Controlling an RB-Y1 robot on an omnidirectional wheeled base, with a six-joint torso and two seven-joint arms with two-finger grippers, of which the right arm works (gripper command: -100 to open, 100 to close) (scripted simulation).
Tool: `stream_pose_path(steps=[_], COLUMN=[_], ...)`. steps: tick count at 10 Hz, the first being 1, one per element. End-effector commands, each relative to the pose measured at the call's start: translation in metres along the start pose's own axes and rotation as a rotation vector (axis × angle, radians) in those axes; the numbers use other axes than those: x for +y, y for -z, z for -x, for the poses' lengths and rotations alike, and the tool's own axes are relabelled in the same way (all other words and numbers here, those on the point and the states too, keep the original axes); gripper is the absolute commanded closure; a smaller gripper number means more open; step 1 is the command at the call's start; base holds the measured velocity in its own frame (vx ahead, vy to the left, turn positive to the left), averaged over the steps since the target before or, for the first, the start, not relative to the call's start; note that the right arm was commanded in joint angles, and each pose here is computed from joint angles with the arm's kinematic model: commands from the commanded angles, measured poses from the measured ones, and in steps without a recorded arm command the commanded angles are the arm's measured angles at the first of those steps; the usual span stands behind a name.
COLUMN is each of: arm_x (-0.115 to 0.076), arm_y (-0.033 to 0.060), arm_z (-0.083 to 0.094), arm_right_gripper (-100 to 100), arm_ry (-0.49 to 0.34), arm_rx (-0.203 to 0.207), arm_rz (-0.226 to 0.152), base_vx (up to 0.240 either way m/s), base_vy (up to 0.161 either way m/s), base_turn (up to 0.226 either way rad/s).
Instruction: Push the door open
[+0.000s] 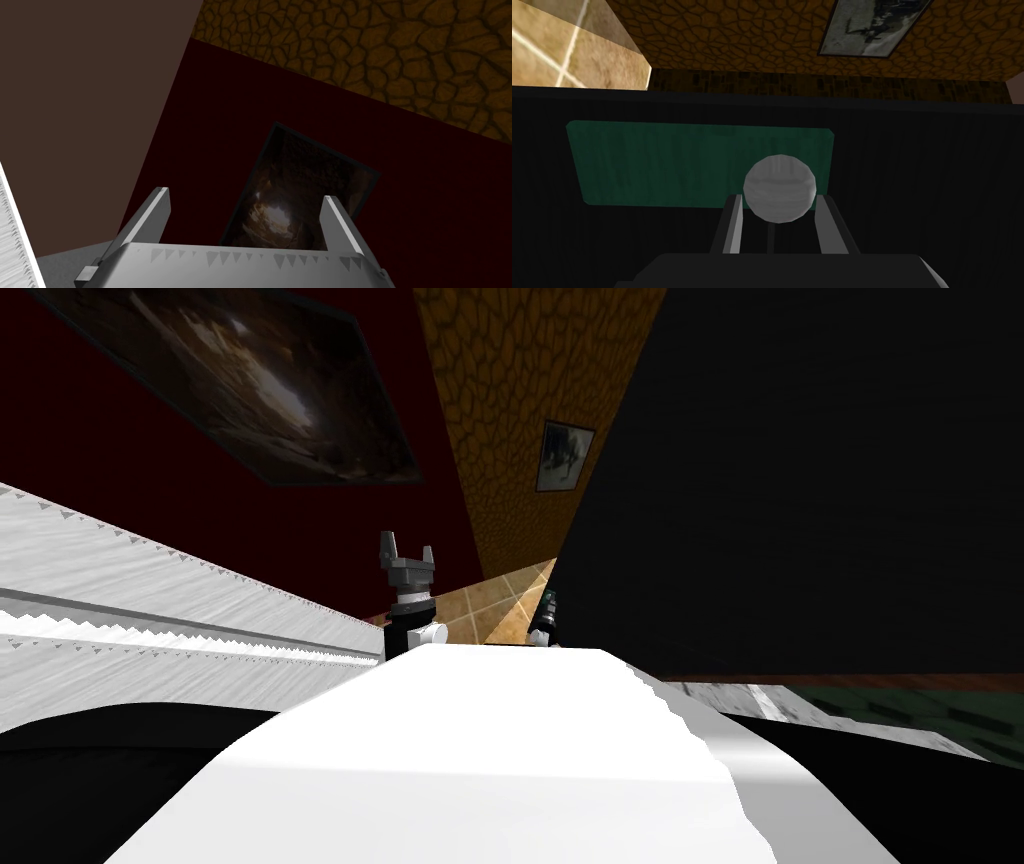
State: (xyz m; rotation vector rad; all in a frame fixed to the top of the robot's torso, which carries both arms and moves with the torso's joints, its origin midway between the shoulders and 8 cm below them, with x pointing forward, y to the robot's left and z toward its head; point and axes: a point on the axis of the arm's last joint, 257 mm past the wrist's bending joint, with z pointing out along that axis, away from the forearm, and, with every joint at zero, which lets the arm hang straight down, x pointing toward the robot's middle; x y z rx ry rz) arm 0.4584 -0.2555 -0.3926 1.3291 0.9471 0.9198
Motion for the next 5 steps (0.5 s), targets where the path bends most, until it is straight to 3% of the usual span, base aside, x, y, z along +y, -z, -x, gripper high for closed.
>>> stream_pose_path(steps=[1,5], arm_x=[0.001,0.003], arm_y=[-0.0037,-0.0074], arm_z=[0.015,0.043], arm_right_gripper=[100,100], arm_ry=[0.006,0.007], arm_rx=[-0.037,-0.123], arm_rz=[0.005,0.007], base_vx=[0.123,0.215], base_vy=[0.014,-0.004], base_turn=[-0.012,-0.037])
